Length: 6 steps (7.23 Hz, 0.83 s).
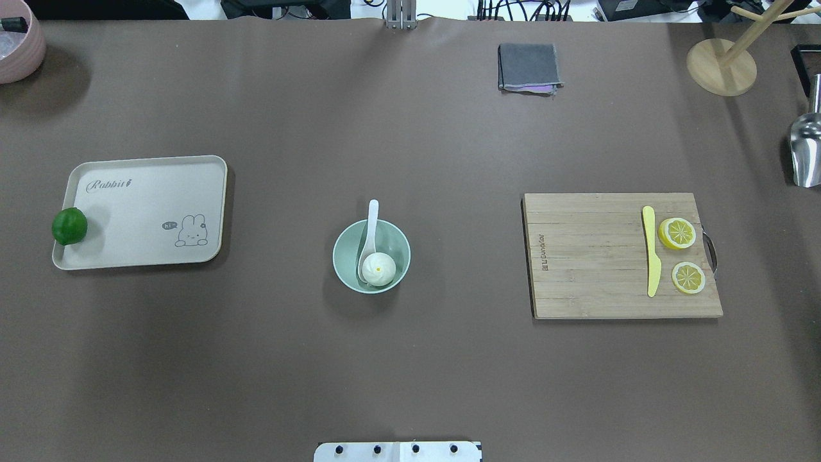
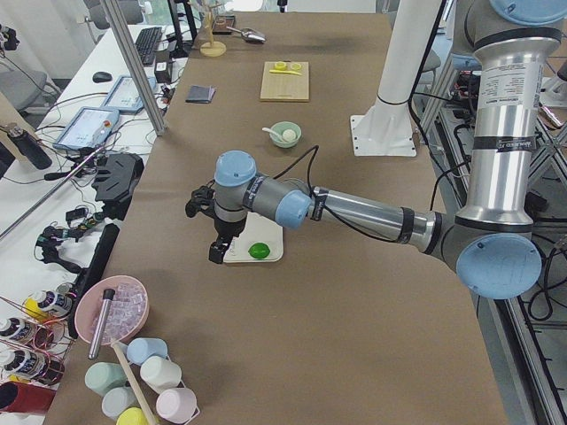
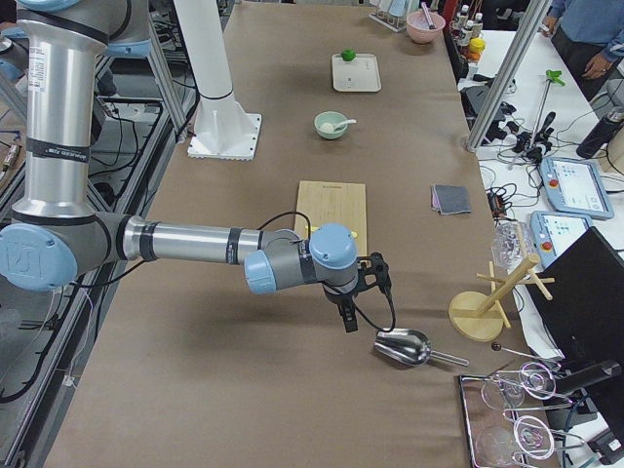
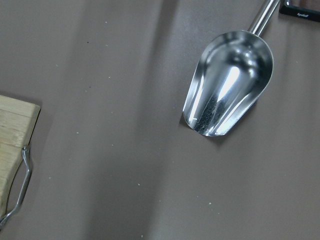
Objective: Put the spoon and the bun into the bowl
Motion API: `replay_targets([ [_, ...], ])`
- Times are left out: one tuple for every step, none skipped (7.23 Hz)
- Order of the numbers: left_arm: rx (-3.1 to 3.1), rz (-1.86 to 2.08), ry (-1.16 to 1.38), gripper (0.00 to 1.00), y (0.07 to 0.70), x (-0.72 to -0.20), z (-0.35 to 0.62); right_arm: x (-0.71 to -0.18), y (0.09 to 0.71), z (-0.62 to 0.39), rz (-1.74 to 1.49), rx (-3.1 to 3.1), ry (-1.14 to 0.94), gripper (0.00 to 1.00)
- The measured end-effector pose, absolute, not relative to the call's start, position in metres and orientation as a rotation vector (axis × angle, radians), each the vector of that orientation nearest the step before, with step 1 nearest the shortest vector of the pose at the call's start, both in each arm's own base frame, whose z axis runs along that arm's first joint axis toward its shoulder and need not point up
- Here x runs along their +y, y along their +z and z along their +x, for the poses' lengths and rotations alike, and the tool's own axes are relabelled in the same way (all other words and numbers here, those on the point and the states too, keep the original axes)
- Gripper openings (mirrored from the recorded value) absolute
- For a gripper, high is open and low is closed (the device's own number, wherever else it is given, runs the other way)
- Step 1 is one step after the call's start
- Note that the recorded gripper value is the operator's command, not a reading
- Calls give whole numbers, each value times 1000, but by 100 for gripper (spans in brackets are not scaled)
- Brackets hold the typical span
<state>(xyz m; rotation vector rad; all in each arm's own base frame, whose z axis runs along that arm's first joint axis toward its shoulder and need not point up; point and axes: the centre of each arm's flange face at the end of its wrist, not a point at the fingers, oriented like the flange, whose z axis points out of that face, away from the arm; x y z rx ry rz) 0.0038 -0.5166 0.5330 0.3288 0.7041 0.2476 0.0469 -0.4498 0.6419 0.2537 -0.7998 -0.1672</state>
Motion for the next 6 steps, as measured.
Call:
replay_targets([
  [716, 313, 244, 98, 530, -514, 4, -449, 643, 49, 254, -800, -161, 100],
  [738, 292, 239, 98, 531, -512, 5, -449, 641, 51, 259, -801, -160, 100],
  [750, 271, 232, 98, 538, -509, 4, -450, 635, 52, 271, -800, -163, 100],
  [753, 249, 222, 98, 548, -505, 3, -451, 630, 52, 282, -796, -166, 100],
  [751, 220, 208, 98, 563, -501, 2, -451, 629, 52, 282, -793, -165, 100],
  [747, 190, 187, 98, 580, -498, -2, -450, 632, 53, 274, -791, -162, 100],
])
